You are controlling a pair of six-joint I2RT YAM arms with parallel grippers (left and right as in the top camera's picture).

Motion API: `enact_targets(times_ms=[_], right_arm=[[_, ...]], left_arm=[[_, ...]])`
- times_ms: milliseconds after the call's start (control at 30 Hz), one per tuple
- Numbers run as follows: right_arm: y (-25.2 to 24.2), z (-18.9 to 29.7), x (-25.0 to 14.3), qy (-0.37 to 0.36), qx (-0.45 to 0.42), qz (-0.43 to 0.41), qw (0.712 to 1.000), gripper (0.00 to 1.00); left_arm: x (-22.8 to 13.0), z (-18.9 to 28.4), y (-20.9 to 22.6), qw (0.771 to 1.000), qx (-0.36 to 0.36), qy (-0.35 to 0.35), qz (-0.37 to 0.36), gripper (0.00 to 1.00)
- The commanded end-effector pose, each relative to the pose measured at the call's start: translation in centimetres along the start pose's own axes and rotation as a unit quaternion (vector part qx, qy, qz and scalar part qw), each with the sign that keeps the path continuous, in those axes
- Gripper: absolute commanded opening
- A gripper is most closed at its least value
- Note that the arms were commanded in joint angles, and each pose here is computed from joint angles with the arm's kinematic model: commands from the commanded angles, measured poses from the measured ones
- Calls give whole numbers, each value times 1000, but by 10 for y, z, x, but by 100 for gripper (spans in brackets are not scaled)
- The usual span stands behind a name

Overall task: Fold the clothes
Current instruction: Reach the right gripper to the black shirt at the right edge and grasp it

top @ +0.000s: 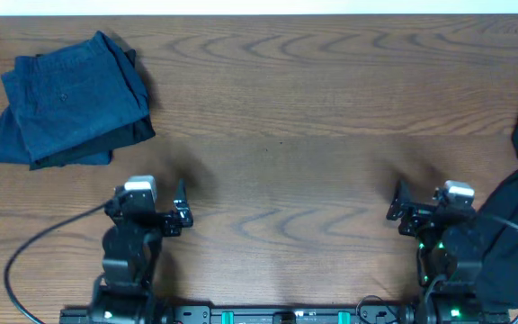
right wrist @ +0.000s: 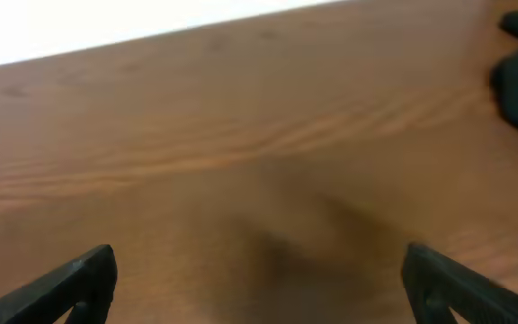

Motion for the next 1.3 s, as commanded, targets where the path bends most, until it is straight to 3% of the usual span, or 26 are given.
enact_targets(times_ms=[0, 200, 333, 433, 567, 700, 967, 1133, 1267], right_arm=[[4, 2, 24, 9, -40, -22, 999, 99], [14, -8, 45, 112, -84, -15, 990, 99], [29, -17, 62, 150, -52, -19, 987, 99], [37, -20, 75, 147, -33, -17, 989, 99], [18, -23, 85, 115, -144, -28, 982, 99], [-21, -21, 84, 146, -303, -122, 934, 99], [-95, -29, 67, 201, -475, -239, 823, 99], [-129, -35, 54, 223, -518, -279, 777, 98], [-143, -42, 39, 262, -535, -289, 749, 92]], left_arm=[[23, 3, 2, 1000, 1, 29, 3, 98], [39, 2, 3, 993, -3, 120, -5, 98], [45, 0, 0, 991, -23, 133, -3, 98], [46, 0, -1, 991, -31, 129, 1, 98], [46, 0, -1, 991, -29, 130, 13, 98], [45, 0, -1, 990, -28, 135, 22, 98], [44, -2, -1, 989, -28, 140, 26, 98], [44, -2, -1, 989, -28, 140, 26, 98], [44, -2, -1, 990, -28, 139, 26, 98]])
Point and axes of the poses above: each gripper's point midway between its finger pads, its own z axis back along the fingers, its own y axis along the line the jaws close on, x = y × z, the point moved 10 cm from there along z, back along the fingers, and after that the axes turned 11 degrees about -z, right-handed, at the moved point
